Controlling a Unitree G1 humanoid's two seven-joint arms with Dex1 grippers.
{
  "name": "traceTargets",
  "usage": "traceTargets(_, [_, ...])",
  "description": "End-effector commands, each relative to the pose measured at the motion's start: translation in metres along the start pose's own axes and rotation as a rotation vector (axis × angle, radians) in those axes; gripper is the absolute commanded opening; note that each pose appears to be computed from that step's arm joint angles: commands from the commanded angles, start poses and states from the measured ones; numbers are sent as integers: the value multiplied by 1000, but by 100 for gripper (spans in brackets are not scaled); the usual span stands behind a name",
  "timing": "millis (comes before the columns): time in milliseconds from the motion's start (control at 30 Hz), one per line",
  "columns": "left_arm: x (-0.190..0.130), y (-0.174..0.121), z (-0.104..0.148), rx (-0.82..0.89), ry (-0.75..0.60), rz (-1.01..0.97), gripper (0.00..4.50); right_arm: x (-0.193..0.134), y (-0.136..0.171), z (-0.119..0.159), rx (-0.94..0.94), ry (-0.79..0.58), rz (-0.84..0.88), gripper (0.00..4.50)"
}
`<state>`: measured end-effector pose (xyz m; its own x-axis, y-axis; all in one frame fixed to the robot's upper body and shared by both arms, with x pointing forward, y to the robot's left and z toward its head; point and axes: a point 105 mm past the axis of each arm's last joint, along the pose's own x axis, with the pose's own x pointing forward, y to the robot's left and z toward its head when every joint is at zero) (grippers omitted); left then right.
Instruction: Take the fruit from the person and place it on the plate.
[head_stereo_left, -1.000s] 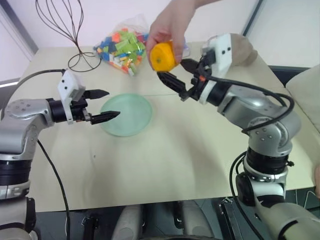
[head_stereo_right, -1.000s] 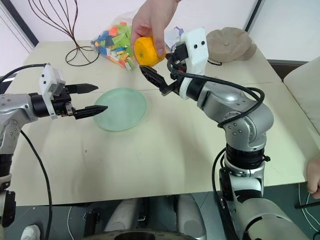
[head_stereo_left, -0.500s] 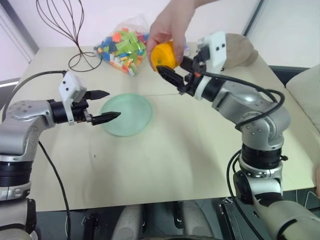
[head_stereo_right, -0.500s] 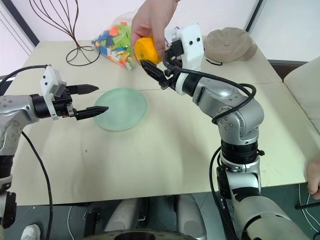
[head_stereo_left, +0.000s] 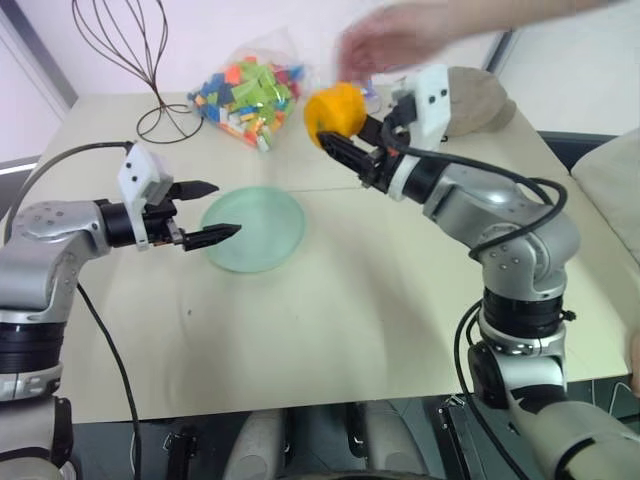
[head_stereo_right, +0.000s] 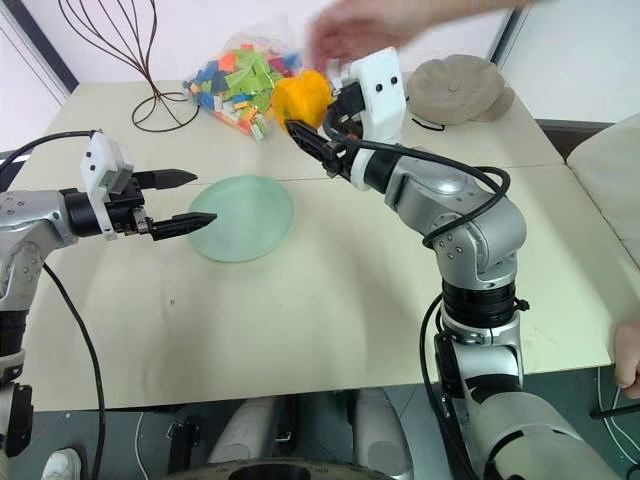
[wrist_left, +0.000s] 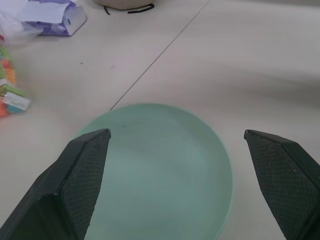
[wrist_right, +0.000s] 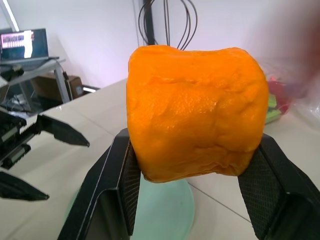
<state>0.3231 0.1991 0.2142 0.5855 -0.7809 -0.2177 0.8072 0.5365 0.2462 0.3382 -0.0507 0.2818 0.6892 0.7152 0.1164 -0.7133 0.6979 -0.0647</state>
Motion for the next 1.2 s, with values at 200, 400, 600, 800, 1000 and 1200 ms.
traceTargets(200, [-14, 8, -4, 16, 31, 62, 450, 18, 23, -52, -64, 132, 129, 228])
traceTargets(400, [-20, 10, -10, 6, 49, 96, 450, 54, 43, -81, -66, 137, 223, 228])
traceTargets(600, [-28, 8, -12, 5, 66, 120, 450, 79, 64, -113, -67, 171, 289, 228])
traceTargets(800, [-32, 7, -14, 5, 79, 136, 450, 83, 66, -138, -152, 232, 295, 228])
traceTargets(1000, [-30, 6, -14, 8, 81, 133, 450, 81, 55, -150, -219, 280, 256, 322])
traceTargets(1200, [-26, 3, -13, 11, 78, 106, 450, 74, 52, -122, -238, 201, 289, 437])
